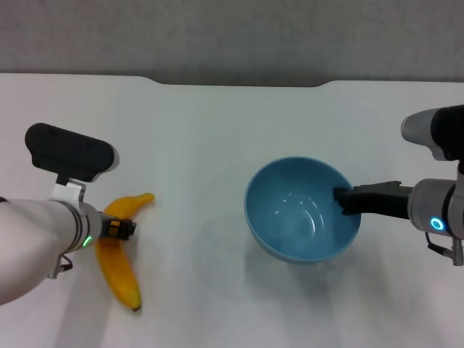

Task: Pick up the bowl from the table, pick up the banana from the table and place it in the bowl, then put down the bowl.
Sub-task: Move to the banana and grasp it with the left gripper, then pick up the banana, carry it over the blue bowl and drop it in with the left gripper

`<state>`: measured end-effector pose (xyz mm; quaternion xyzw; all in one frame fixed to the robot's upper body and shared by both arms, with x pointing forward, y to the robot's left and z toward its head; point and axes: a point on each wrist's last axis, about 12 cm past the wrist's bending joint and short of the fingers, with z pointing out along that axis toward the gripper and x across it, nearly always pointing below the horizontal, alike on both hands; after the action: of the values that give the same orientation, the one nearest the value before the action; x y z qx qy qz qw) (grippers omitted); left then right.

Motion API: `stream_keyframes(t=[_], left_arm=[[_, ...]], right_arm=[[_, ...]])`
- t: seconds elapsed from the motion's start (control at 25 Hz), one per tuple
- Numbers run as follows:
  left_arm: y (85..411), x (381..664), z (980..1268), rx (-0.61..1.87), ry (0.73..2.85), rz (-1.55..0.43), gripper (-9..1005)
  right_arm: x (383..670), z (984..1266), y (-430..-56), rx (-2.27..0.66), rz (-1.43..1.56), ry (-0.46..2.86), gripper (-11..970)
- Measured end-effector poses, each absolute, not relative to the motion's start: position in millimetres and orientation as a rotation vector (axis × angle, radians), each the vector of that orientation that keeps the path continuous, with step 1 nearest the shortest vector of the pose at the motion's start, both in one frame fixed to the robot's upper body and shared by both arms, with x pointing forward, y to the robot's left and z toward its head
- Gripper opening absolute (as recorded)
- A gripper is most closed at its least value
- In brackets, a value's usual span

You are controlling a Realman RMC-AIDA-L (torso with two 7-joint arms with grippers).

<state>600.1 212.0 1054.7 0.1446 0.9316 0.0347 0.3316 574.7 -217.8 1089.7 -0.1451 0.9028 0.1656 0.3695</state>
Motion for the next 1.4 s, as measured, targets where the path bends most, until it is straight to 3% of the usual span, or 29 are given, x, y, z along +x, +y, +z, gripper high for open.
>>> stream_keyframes(t=[0.16, 0.44, 0.68, 1.08, 1.4], left_arm=[[211.3, 599.4, 1057.2, 0.369, 2.423, 0.075, 523], [216.0, 596.5, 1074.3, 0.318, 2.33, 0.022, 523], [221.7, 591.5, 1087.1, 0.268, 2.155, -0.064, 523], [236.0, 575.8, 1084.3, 0.179, 1.869, -0.209, 522], [213.5, 552.5, 1105.3, 0.182, 1.662, -0.384, 522]], right_arm=[[573.3, 1088.1, -219.2, -0.367, 0.424, 2.321, 34], [573.0, 1087.3, -220.8, -0.365, 0.417, 2.322, 34], [576.6, 1085.0, -222.0, -0.369, 0.394, 2.304, 34], [581.2, 1081.1, -214.3, -0.384, 0.373, 2.259, 34], [583.9, 1067.2, -209.2, -0.356, 0.381, 2.263, 34]])
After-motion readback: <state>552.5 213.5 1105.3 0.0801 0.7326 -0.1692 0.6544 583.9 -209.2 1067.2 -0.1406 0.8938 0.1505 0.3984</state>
